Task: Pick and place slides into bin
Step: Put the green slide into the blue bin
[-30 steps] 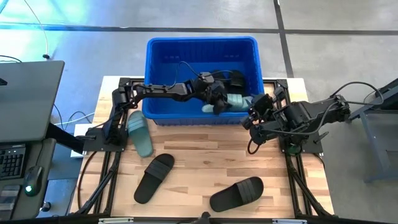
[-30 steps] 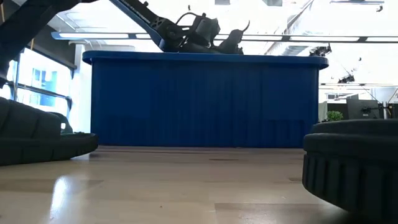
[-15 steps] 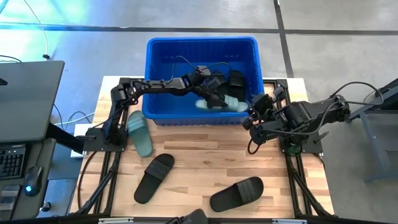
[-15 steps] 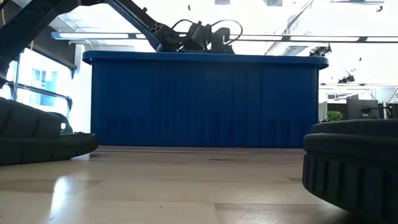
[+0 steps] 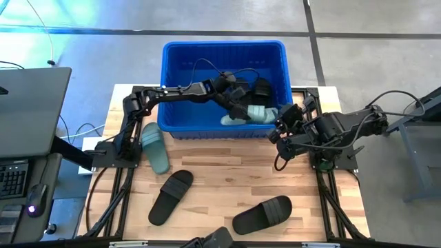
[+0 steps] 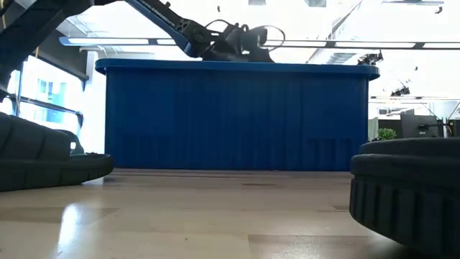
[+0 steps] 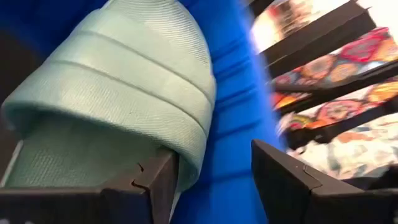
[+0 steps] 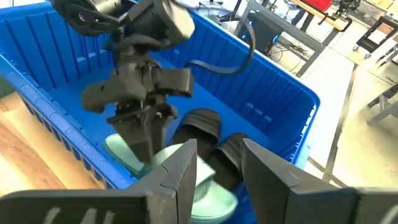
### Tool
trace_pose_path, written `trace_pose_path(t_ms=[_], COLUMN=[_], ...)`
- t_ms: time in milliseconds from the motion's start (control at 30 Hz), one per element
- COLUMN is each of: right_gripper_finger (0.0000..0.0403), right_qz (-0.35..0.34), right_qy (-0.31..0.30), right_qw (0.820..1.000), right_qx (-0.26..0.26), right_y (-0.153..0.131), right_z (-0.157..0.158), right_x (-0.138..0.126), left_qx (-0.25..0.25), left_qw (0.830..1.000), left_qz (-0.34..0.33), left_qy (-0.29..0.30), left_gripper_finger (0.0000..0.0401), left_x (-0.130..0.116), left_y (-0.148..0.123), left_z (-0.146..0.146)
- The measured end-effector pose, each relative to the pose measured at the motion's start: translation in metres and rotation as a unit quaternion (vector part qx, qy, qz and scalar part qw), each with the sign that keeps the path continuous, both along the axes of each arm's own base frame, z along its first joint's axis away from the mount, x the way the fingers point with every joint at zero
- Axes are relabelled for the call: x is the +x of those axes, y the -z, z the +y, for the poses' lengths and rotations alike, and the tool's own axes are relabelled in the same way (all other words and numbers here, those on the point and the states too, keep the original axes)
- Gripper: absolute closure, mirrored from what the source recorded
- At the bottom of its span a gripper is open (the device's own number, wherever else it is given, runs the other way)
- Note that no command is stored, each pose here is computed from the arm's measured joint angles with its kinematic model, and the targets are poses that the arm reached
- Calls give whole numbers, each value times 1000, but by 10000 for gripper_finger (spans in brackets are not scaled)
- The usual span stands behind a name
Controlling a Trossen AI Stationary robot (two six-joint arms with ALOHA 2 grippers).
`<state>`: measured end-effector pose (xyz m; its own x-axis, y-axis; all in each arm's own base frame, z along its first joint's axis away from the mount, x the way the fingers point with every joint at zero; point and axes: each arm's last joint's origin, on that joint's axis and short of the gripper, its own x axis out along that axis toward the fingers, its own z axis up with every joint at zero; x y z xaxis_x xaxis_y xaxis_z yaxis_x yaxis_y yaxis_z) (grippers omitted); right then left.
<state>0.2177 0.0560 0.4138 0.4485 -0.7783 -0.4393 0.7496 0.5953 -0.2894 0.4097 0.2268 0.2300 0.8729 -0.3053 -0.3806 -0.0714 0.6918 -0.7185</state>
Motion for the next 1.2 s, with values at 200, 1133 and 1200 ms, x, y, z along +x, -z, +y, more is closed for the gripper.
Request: trace_pose_path(t_ms=[200,1133,1200], right_gripper_finger=[288,288,288], right_qz=[2,0,2], right_qy=[-2,-2,-3], right_qw=[1000,1000,1000], right_qx=[9,21,18], right_y=[0,1,1], right_z=[0,1,1], right_x=[0,0,0], left_qx=[10,117,107], left_qw=[996,993,992], left_qz=[87,17,60], left_qy=[-24,-32,-21], left_gripper_finger=[217,217,217], left_x=[-10,8,5], left_y=[12,-41,-29], left_z=[0,-8,-11])
